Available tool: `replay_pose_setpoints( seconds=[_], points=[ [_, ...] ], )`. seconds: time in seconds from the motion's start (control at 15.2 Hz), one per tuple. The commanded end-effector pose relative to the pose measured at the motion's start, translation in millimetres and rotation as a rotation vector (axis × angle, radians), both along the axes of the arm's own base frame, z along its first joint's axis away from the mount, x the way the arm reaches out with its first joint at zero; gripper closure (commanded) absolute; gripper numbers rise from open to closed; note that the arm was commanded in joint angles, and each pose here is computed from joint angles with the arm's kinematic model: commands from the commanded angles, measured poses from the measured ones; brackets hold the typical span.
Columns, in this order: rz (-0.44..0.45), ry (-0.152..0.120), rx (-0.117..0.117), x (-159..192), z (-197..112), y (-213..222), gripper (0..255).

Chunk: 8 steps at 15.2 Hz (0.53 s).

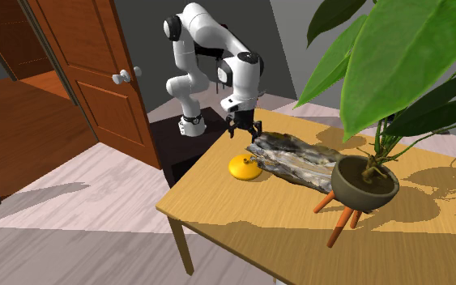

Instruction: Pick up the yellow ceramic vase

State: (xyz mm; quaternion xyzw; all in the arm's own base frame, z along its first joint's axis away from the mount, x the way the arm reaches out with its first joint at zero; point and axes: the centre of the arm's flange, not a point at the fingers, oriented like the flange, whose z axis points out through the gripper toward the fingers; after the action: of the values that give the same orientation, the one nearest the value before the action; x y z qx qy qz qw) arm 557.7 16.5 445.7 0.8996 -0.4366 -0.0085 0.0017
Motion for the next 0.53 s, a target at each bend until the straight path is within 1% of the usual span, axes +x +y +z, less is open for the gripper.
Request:
replay_pose_setpoints(
  seconds=[0.0,0.2,0.46],
  points=[
    [-0.066,0.0,0.006,18.8,-14.0,-6.3,0],
    [-0.153,0.001,0.014,47.7,-35.3,-16.9,0],
    [-0.153,0.001,0.014,47.7,-56.4,-16.9,0]
  ],
)
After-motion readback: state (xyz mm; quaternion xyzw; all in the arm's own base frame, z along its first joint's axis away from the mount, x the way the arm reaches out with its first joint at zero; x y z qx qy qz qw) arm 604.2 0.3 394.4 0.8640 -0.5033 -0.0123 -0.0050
